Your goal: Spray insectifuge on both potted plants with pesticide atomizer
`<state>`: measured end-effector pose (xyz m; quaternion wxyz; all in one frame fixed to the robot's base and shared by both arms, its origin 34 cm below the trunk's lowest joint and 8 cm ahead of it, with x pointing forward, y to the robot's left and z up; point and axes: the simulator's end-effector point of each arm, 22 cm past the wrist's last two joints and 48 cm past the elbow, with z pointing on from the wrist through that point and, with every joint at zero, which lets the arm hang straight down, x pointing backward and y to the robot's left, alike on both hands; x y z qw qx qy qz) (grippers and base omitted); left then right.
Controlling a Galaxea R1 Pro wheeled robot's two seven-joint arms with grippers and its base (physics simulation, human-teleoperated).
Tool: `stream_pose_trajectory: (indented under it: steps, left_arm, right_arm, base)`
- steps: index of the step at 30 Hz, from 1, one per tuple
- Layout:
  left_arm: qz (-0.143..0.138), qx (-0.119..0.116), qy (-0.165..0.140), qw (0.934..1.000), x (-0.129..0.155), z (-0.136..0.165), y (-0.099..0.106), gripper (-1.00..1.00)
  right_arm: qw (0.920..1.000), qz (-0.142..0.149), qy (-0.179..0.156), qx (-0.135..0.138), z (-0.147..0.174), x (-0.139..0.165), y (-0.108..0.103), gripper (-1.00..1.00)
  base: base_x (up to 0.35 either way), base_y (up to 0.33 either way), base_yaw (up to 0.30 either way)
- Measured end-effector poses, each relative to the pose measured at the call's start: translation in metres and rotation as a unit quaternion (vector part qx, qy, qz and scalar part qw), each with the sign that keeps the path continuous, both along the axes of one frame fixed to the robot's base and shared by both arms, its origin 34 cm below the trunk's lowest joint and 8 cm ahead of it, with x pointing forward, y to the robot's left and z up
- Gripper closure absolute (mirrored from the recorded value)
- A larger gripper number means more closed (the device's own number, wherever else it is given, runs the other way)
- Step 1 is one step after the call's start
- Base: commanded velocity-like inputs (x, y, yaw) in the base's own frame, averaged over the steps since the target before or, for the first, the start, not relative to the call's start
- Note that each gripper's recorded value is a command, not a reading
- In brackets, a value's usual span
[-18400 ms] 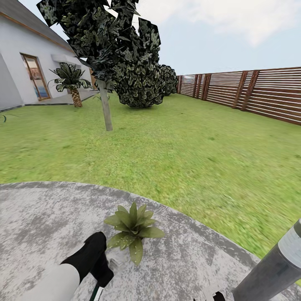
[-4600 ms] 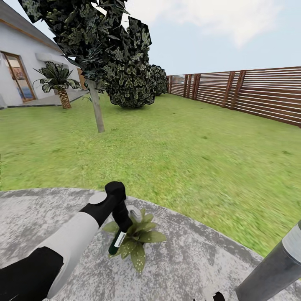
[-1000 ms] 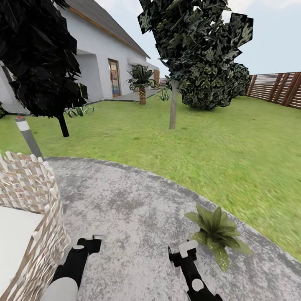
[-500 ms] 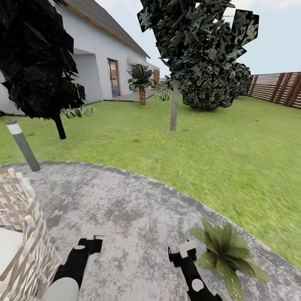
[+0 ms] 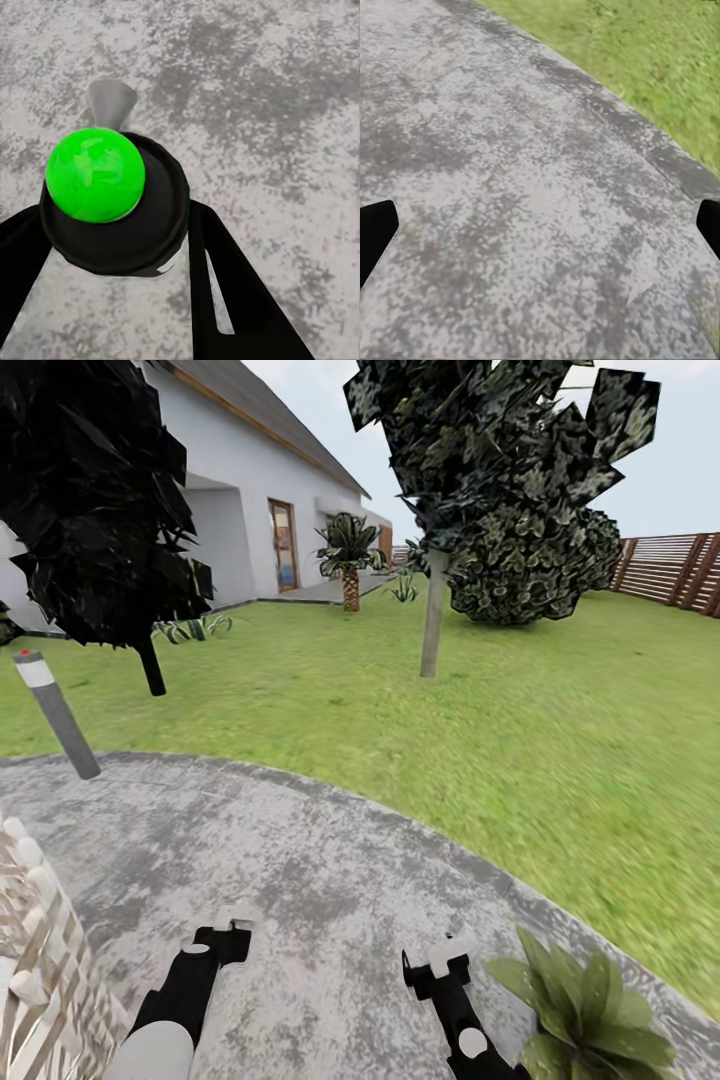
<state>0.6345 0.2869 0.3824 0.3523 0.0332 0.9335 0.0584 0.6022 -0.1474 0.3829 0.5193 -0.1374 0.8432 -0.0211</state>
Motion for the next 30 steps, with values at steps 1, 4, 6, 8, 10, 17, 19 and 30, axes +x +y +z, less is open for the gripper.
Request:
stream_pose_trajectory:
  steps: [1,4,6,8,10,17,19,30]
  left_arm:
    - [0.000,0.000,0.000,1.0000,0.0001,0.0000,-0.0003,1.00]
    - [0.000,0.000,0.000,1.0000,0.0000,-0.0001,-0.0004,1.00]
    - [0.000,0.000,0.000,1.0000,0.0001,0.0000,-0.0004,1.00]
    - [0.000,0.000,0.000,1.0000,0.0002,0.0001,-0.0004,1.00]
    - [0.000,0.000,0.000,1.0000,0.0000,0.0000,-0.0005,1.00]
    - [0.000,0.000,0.000,1.0000,-0.0005,-0.0005,-0.0005,1.00]
    - [0.000,0.000,0.000,1.0000,-0.0003,-0.0003,-0.0005,1.00]
    - [-0.001,-0.001,0.001,1.0000,-0.0008,-0.0011,-0.0016,1.00]
  right_arm:
    - [1.0000,0.000,0.000,0.000,-0.0001,-0.0002,0.0002,-1.00]
    - [1.0000,0.001,0.000,0.000,-0.0002,-0.0003,0.0004,-1.00]
    - [1.0000,0.001,0.000,0.000,-0.0002,-0.0003,0.0004,-1.00]
    - [1.0000,0.001,0.000,0.000,-0.0002,-0.0003,0.0004,-1.00]
    - [1.0000,0.001,0.000,0.000,-0.0002,-0.0003,0.0003,-1.00]
    - [1.0000,0.002,0.007,0.000,-0.0050,-0.0046,0.0018,-1.00]
    - [1.0000,0.003,0.007,0.001,-0.0051,-0.0048,0.0019,-1.00]
    - [1.0000,0.003,0.008,0.001,-0.0054,-0.0050,0.0020,-1.00]
  base:
    - [0.337,0.095,0.013]
    - [0.337,0.090,0.004]
    - [0.337,0.088,0.001]
    - [0.337,0.089,0.000]
    - [0.337,0.089,0.000]
    - [0.337,0.022,0.000]
    - [0.337,0.001,0.000]
    - [0.309,0.052,0.000]
